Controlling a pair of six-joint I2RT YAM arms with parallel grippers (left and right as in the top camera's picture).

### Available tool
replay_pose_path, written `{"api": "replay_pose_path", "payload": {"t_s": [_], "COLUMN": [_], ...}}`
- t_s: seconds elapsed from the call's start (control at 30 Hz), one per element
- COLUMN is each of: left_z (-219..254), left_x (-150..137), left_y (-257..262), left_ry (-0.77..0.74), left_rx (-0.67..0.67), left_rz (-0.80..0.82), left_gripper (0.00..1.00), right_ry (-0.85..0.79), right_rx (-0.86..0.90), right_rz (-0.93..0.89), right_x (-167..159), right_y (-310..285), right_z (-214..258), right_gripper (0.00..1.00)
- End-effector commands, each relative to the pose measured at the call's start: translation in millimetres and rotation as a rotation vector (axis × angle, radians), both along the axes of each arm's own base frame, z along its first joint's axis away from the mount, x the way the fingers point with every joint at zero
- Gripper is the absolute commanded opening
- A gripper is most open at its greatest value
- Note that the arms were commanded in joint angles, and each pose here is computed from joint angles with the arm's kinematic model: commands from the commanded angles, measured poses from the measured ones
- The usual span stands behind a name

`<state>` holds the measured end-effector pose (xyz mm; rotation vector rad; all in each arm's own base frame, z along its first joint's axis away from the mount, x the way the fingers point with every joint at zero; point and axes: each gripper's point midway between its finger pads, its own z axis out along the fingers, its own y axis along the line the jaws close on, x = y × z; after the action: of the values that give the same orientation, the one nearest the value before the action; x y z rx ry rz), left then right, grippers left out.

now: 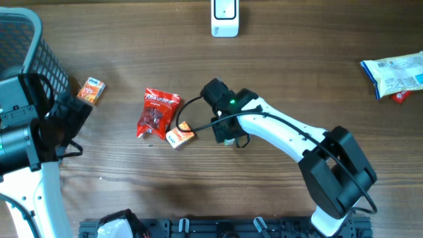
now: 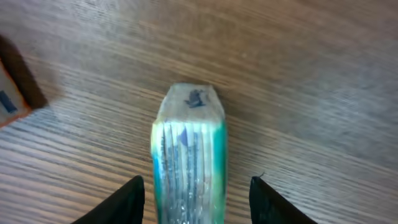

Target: Scan the item barcode

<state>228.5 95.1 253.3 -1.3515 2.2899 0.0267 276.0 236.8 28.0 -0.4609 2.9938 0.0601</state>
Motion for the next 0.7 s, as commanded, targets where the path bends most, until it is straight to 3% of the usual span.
{"api": "replay_pose_path", "payload": {"t_s": [0.0,0.07,0.23,0.47,0.57,0.67], "left_z": [0.7,0.7,0.7,0.7,0.7,0.7], "left_x": [-0.6,-0.6,-0.6,-0.5,-0.6,-0.6], "left_y": [0.3,0.3,0.3,0.3,0.3,0.3], "left_ry": [-0.006,-0.006,-0.006,-0.006,-0.006,-0.006], "left_rx": [-0.005,-0.005,-0.005,-0.005,-0.005,-0.005], "left_rz": [0.003,0.003,0.003,0.003,0.003,0.003], "left_gripper": [1.0,1.0,1.0,1.0,1.0,1.0], "right_ry": [0.035,0.033,0.04,0.155,0.223,0.286], "right_rx": [0.002,0.003,0.051,0.27,0.449,0.807], "right_rz": [0.007,0.008,-0.003,-0.046,-0.049,-0.012], "right_x": [-8.1,-7.7,-5.4,3.2,12.8,28.5], "right_y": [-1.1,-0.8,6.8,14.7,10.3,4.8], "right_z": [-11.5,-11.4,-10.0,2.6,19.0,59.4], "right_gripper": [0.54,0.44,0.04,0.04,0.04,0.04]}}
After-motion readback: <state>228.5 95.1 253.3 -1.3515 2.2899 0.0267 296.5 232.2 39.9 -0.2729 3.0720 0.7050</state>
